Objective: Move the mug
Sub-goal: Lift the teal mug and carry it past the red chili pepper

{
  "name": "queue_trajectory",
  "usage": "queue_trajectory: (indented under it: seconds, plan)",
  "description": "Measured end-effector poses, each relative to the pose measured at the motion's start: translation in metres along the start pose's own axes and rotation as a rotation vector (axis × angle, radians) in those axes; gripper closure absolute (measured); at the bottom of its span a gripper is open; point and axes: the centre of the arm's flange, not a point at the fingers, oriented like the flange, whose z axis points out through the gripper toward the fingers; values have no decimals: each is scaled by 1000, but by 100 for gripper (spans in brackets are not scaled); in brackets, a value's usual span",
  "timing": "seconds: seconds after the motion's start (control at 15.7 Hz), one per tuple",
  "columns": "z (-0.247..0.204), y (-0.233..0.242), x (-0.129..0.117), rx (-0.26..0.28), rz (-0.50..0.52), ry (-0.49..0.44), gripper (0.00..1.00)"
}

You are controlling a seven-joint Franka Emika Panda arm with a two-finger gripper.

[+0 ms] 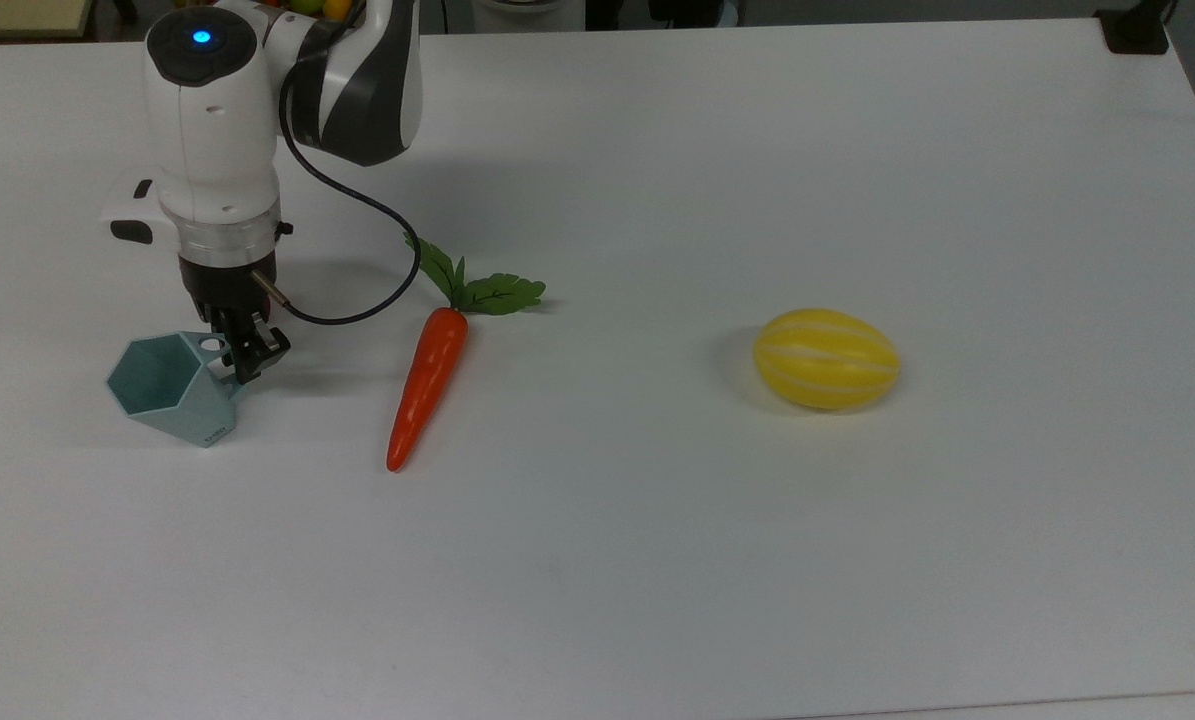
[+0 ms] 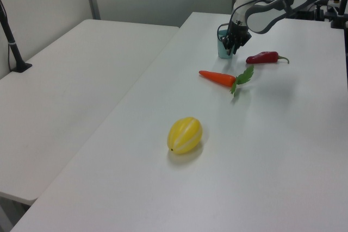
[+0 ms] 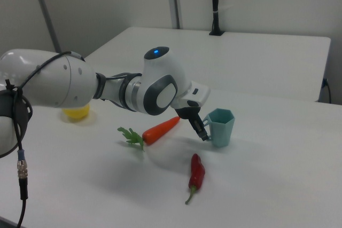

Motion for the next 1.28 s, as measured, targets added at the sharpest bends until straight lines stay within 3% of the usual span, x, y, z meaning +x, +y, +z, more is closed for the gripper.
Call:
queue_trajectory:
  seconds: [0.51,0.96,1.28]
  plan:
    - [-26,0,13,22,7,38,77]
    - [-117,-10,20,48,-15,62,77]
    - [-196,-37,-5,64,-101,34,77]
